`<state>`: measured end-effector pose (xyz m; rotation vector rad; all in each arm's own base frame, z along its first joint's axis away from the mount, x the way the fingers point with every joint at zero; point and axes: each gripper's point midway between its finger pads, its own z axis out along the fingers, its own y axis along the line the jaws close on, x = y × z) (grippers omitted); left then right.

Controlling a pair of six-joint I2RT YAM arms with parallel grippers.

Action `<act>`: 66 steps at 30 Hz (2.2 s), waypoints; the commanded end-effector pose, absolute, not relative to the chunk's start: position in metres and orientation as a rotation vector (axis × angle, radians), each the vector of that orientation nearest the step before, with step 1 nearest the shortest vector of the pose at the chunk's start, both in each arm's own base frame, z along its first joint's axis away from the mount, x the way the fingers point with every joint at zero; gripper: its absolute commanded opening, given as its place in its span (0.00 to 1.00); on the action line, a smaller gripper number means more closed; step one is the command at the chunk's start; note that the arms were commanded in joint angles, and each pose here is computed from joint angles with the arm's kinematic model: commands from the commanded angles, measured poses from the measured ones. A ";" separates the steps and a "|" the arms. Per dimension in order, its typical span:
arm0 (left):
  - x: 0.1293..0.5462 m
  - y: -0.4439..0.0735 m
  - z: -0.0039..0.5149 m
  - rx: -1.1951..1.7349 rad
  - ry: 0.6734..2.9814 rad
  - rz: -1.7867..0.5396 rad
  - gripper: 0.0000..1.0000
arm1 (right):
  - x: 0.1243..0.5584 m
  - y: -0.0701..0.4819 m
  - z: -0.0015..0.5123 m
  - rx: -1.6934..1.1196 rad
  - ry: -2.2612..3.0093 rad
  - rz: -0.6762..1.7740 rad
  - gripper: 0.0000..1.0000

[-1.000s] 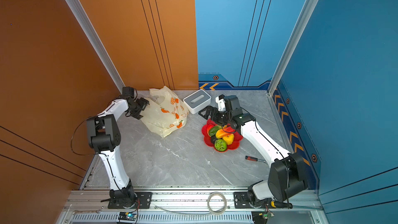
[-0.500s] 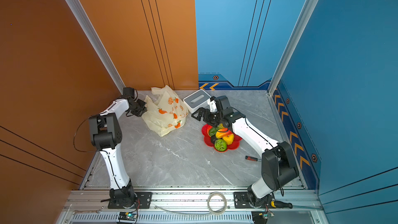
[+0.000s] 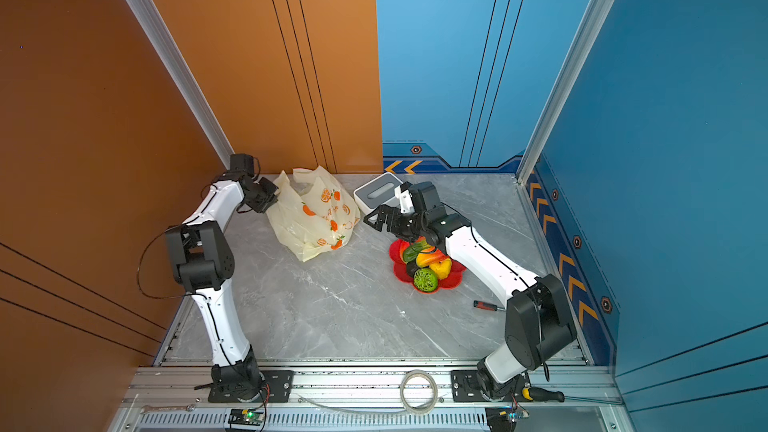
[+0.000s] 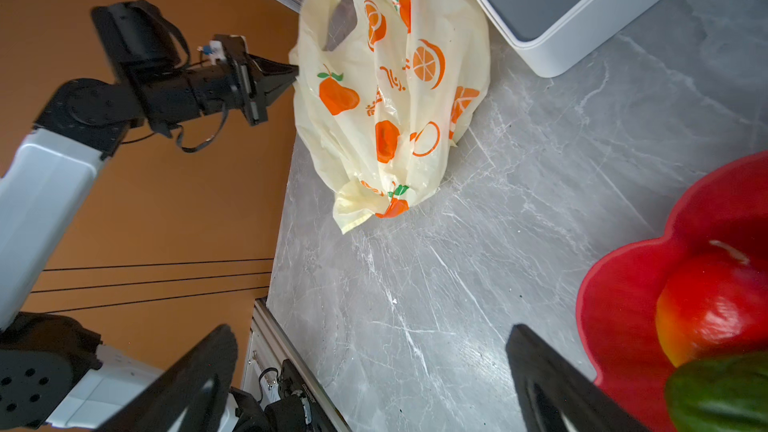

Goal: Place the fruits into the plastic bag

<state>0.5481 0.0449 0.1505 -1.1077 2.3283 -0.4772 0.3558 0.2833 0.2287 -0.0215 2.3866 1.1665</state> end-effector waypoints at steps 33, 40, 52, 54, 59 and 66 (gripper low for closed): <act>0.297 -0.265 0.433 0.780 1.834 -0.435 0.00 | 0.260 0.141 0.395 0.136 1.913 1.073 1.00; 0.288 -0.241 0.406 0.738 1.888 -0.656 0.00 | 0.259 0.176 0.411 -0.107 1.893 1.199 1.00; 0.290 -0.232 0.385 0.736 1.931 -0.690 0.00 | 0.298 0.147 0.230 -0.061 2.567 0.627 1.00; 0.290 -0.232 0.383 0.739 1.932 -0.697 0.00 | 0.306 0.143 0.215 -0.075 2.597 0.561 1.00; 0.288 -0.235 0.378 0.749 1.942 -0.716 0.00 | 0.332 0.139 0.203 -0.080 2.601 0.469 1.00; 0.288 -0.236 0.373 0.754 1.953 -0.725 0.00 | 0.371 0.144 0.188 -0.013 2.615 0.566 0.99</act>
